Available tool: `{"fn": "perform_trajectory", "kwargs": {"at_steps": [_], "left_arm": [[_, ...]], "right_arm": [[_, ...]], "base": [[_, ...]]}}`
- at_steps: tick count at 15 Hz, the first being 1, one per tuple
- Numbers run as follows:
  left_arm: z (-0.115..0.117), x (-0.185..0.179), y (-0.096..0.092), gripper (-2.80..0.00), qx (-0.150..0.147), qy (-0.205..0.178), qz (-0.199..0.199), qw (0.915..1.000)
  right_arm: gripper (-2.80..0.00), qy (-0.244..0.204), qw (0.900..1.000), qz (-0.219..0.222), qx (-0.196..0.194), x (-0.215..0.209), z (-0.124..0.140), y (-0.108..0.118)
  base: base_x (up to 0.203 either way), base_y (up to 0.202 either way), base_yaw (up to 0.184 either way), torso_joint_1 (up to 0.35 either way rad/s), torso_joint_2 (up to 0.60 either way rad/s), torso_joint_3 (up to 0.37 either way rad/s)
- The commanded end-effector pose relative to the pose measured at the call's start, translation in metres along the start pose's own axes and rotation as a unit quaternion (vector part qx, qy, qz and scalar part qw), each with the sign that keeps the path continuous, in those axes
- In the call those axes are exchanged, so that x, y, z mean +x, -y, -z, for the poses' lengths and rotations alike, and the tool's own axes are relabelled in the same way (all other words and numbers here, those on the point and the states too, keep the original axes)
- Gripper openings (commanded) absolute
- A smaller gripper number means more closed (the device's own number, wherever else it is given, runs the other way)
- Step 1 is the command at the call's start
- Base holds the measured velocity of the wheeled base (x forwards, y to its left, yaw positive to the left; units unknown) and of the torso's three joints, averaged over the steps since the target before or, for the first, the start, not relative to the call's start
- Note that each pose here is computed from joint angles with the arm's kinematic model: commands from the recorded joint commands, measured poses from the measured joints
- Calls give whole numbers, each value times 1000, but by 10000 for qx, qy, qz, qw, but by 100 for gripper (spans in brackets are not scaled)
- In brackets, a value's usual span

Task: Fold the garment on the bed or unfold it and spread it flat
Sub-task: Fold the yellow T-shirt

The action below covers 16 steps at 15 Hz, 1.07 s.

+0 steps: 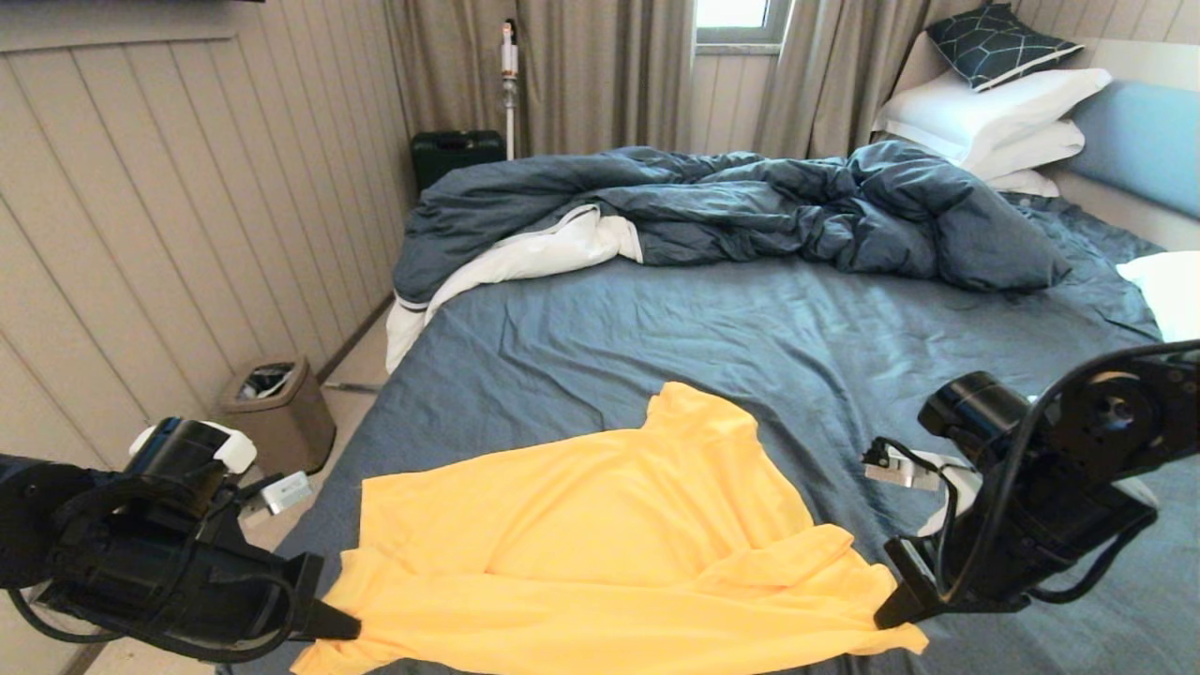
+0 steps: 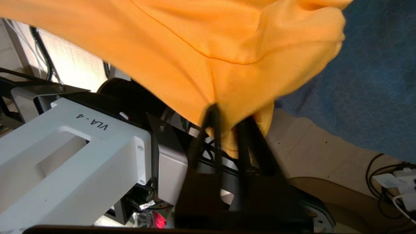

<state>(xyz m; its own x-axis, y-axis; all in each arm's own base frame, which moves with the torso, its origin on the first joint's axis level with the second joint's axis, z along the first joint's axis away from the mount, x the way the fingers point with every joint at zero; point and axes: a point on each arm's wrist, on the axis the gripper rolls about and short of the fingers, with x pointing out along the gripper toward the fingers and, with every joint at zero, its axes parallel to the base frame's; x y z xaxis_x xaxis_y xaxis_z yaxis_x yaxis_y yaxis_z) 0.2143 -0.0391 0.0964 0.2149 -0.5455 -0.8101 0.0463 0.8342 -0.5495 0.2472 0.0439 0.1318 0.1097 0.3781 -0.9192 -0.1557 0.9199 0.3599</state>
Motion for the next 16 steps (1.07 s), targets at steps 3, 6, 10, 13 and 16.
{"fn": "perform_trajectory", "kwargs": {"at_steps": [3,6,10,13,16], "left_arm": [[15,-12,4,0,165,152,40,9997],[22,-20,6,0,281,278,50,9992],[17,-28,10,0,398,598,-114,9973],[0,-22,10,0,414,710,-79,9966],[-23,-21,9,0,421,948,-33,9946]], "right_arm": [[0,-112,9999,-11,-109,2,7,1],[0,-64,9998,-17,-176,-2,10,1],[0,273,9994,-34,-195,-15,3,-1],[0,488,9986,-54,-172,-21,-12,-4],[0,781,9968,-122,66,-28,-34,-8]], "base": [[0,0,0,0,0,0],[0,0,0,0,0,0],[0,0,0,0,0,0],[0,0,0,0,0,0],[0,0,0,0,0,0]]}}
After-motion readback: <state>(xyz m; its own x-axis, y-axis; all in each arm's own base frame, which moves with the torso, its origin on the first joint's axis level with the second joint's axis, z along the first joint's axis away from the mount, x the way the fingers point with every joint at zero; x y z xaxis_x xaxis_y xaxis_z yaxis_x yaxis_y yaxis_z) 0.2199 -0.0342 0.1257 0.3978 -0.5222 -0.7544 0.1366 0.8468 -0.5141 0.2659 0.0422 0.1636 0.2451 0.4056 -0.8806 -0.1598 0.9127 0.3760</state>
